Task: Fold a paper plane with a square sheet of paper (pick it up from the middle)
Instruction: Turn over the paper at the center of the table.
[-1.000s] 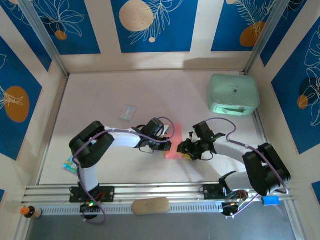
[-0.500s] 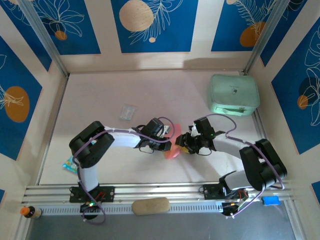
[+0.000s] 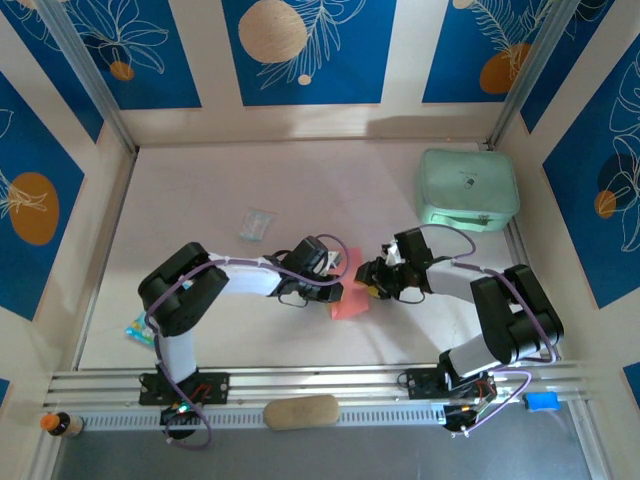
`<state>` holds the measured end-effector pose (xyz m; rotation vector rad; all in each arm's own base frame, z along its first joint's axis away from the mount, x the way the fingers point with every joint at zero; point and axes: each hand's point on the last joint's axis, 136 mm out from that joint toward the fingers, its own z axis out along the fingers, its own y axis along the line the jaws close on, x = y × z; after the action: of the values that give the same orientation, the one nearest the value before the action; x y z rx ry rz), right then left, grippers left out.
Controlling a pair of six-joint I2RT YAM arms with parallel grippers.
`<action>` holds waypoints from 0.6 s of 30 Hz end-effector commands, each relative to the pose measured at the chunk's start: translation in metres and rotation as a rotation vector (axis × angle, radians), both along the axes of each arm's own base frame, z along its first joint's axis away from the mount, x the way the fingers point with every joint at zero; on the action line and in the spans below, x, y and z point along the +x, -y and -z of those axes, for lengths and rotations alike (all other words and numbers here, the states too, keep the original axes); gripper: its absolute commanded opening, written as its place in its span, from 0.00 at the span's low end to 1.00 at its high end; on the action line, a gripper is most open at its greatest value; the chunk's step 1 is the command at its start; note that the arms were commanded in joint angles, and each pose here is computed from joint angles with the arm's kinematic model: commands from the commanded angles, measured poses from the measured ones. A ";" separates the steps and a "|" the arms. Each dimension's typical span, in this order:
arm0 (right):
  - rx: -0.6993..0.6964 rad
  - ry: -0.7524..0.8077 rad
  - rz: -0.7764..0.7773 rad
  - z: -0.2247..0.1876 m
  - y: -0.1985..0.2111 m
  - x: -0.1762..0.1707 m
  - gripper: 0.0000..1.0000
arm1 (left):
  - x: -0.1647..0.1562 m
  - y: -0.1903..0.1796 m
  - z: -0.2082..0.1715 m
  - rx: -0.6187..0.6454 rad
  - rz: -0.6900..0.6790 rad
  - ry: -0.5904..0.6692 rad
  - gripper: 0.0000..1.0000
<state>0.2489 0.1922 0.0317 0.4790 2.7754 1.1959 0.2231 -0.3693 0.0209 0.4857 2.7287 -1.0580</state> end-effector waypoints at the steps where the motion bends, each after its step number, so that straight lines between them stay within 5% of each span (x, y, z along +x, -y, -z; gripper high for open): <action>1: 0.024 0.000 -0.021 0.000 -0.002 0.001 0.38 | -0.018 -0.016 0.019 0.082 -0.002 -0.064 0.00; 18: 0.031 0.022 -0.033 0.011 -0.001 0.006 0.22 | -0.017 -0.015 0.015 0.072 -0.004 -0.059 0.00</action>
<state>0.2558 0.1909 0.0208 0.4623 2.7706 1.2049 0.2231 -0.3694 0.0211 0.4775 2.7314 -1.0605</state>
